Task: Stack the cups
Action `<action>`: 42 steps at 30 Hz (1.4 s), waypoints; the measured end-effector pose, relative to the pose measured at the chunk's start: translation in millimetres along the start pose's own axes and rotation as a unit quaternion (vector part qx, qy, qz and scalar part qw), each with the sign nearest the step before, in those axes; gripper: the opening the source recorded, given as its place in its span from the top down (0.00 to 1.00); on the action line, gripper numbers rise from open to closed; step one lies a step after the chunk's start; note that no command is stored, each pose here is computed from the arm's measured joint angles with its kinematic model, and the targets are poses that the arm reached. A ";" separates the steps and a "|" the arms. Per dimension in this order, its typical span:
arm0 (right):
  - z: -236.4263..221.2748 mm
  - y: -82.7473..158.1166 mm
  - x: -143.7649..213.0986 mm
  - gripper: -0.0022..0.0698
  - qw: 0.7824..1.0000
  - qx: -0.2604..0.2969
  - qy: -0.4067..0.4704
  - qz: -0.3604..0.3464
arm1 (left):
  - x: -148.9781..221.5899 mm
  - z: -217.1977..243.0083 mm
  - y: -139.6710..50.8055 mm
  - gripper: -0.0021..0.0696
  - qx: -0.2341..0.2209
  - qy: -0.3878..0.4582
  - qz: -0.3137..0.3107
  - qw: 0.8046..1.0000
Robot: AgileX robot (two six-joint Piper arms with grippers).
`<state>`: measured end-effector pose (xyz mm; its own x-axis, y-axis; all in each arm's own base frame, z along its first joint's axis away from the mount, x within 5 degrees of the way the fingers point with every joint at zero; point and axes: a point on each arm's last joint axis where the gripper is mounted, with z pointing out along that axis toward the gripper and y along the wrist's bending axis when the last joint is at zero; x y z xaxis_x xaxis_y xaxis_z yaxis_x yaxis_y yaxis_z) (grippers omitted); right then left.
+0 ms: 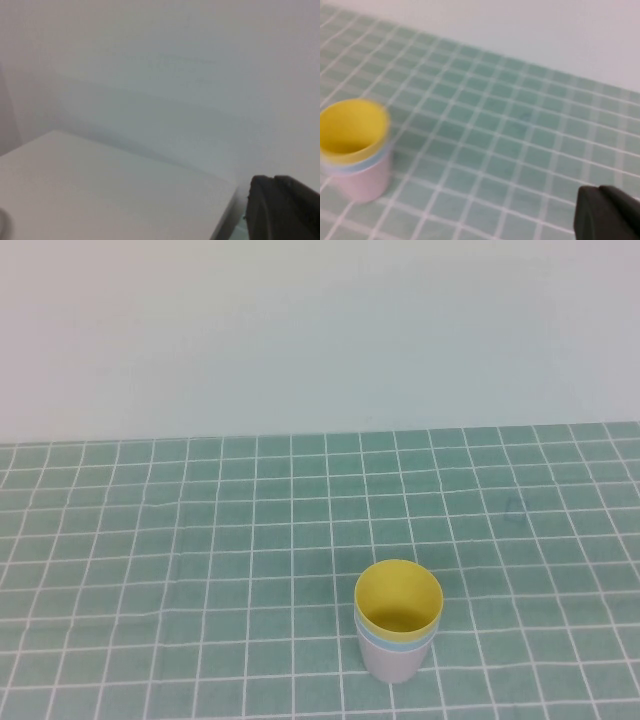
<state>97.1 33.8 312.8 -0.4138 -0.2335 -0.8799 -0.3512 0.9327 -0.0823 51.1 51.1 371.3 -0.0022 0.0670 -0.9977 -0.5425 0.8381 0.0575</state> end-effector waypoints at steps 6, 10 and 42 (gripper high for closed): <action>-6.3 -19.5 33.0 0.97 0.991 0.113 -0.029 0.060 | 6.7 -2.4 8.3 0.97 -0.039 0.034 -0.036 0.998; -0.5 -21.1 73.1 0.97 0.983 0.161 -0.035 0.082 | 3.2 -2.0 3.1 0.97 -0.010 0.015 -0.064 0.998; 15.5 -9.9 140.7 0.97 0.969 0.187 -0.145 0.077 | 138.0 -35.0 -54.1 0.97 0.315 -0.013 -0.032 0.948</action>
<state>55.4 -4.0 182.5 -0.1649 -0.0477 -0.9852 0.0461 0.9974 -0.0560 50.7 -4.0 229.3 0.0386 0.0106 -0.9992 0.0696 0.9975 0.0133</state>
